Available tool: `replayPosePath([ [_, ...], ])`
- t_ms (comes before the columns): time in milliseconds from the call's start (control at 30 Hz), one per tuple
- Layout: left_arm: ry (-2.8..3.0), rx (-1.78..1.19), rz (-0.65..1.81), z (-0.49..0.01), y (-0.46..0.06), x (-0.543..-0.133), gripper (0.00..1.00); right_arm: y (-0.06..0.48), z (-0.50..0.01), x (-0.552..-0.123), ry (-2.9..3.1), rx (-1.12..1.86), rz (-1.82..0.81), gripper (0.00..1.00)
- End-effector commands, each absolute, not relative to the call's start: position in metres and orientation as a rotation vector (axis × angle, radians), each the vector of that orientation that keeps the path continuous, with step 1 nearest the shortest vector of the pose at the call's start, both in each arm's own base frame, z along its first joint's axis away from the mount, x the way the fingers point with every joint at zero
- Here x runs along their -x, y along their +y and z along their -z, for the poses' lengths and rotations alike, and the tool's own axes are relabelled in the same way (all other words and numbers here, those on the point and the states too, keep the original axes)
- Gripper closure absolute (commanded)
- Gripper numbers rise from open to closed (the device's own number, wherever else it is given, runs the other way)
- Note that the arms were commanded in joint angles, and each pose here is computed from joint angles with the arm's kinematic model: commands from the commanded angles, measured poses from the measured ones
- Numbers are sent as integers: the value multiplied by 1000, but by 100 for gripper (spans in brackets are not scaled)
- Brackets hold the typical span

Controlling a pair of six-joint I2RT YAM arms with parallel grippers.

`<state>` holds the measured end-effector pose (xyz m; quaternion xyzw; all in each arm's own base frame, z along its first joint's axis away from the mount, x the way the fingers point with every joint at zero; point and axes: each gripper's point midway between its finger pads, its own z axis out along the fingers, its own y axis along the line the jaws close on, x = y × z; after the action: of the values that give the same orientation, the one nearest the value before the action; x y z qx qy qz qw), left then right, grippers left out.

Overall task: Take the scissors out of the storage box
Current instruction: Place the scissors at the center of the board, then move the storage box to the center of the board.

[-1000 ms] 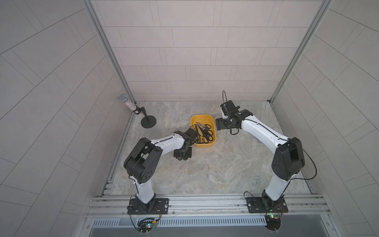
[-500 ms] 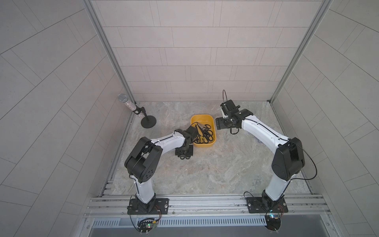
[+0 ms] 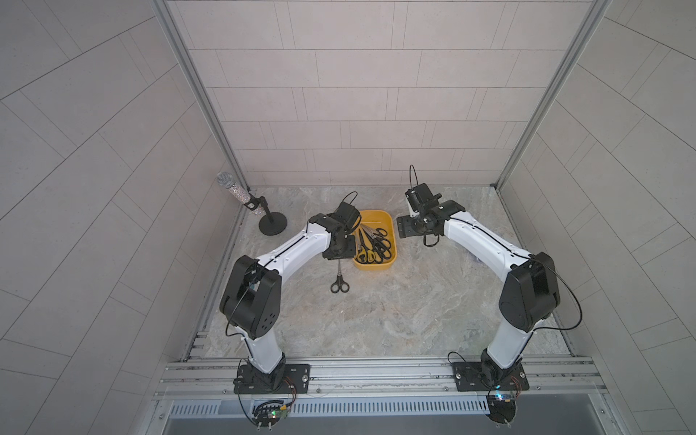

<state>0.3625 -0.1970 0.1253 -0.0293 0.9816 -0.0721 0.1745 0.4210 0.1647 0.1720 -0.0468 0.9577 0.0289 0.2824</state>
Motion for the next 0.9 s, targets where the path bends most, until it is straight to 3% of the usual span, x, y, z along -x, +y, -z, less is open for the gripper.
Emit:
replayPosePath([
  [0, 2792, 89, 156, -117, -201, -380, 59, 154, -177, -415, 2563, 112, -38, 16],
  [500, 2848, 135, -2, -81, -199, -417, 62, 146, -186, -411, 2544, 101, -31, 16],
  [667, 2901, 118, 21, -62, -203, -415, 90, 150, -184, -411, 2553, 107, -60, 16],
  [867, 2899, 151, 49, -56, -209, -421, 96, 155, -185, -410, 2554, 125, -87, 16],
])
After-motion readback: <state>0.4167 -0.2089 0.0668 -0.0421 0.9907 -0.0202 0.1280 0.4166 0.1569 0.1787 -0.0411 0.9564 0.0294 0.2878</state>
